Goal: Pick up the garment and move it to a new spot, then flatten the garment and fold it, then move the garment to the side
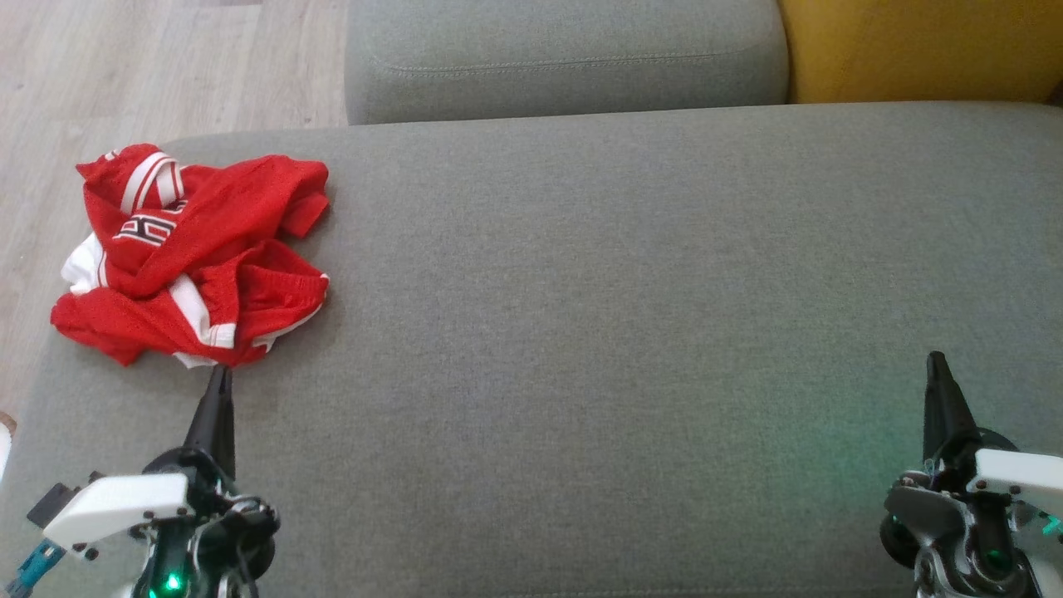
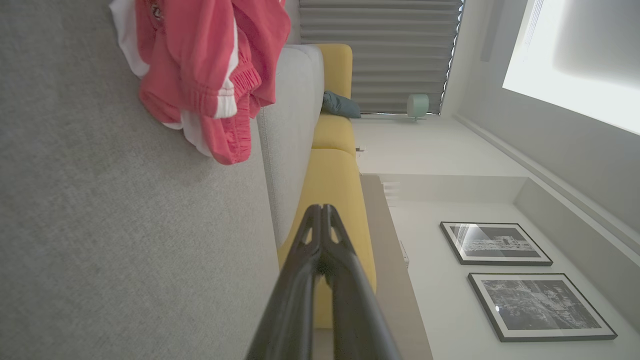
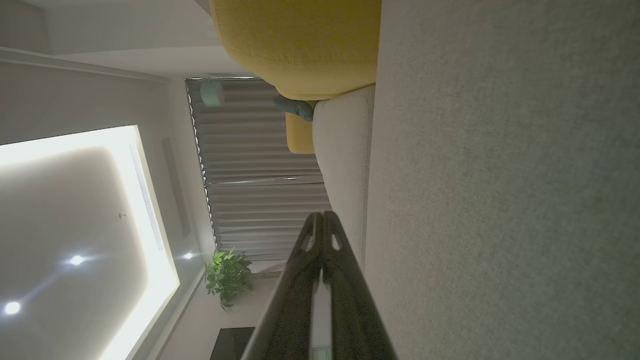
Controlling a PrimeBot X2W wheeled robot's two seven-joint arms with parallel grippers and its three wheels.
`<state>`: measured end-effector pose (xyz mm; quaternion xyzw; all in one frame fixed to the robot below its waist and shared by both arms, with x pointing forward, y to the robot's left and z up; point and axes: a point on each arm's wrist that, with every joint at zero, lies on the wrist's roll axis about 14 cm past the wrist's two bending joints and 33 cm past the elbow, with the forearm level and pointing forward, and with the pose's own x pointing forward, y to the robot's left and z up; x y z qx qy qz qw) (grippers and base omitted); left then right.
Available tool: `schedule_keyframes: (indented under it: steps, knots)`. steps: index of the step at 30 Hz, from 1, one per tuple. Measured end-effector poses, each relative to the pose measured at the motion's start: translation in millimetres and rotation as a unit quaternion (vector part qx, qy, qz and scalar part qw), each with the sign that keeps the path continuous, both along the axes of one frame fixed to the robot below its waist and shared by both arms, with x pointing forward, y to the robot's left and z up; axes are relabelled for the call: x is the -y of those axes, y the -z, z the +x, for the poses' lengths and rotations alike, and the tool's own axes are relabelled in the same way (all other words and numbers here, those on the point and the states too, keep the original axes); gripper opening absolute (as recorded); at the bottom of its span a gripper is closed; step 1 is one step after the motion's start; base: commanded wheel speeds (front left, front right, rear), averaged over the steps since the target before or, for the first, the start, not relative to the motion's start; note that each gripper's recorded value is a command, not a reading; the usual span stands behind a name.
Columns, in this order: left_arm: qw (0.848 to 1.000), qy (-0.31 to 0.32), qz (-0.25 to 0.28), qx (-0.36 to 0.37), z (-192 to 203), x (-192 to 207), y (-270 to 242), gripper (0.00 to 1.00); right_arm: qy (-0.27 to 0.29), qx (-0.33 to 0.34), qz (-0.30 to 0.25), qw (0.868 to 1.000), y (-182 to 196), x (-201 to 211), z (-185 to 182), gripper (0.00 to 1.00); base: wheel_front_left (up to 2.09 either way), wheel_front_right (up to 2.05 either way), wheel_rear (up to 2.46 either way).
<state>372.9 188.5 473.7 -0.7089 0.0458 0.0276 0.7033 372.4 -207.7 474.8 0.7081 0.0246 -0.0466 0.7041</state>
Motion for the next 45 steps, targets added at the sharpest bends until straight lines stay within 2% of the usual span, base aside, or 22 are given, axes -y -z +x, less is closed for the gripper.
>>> schedule_keyframes:
  steps: [44, 45]
  knots:
    - [1.0, 0.0, 0.0, 0.0, 0.0, 0.0, 0.0, 0.0, 0.0, 0.0, 0.0, 1.0, 0.0, 0.0, 0.0, 0.0, 0.0, 0.0, 0.0]
    - [1.0, 0.0, 0.0, -0.003, -0.6, 0.3, 2.1, 1.0, 0.0, -0.003, 0.0, 1.0, 2.2, -0.1, -0.7, 1.0, 0.0, 0.0, 0.0]
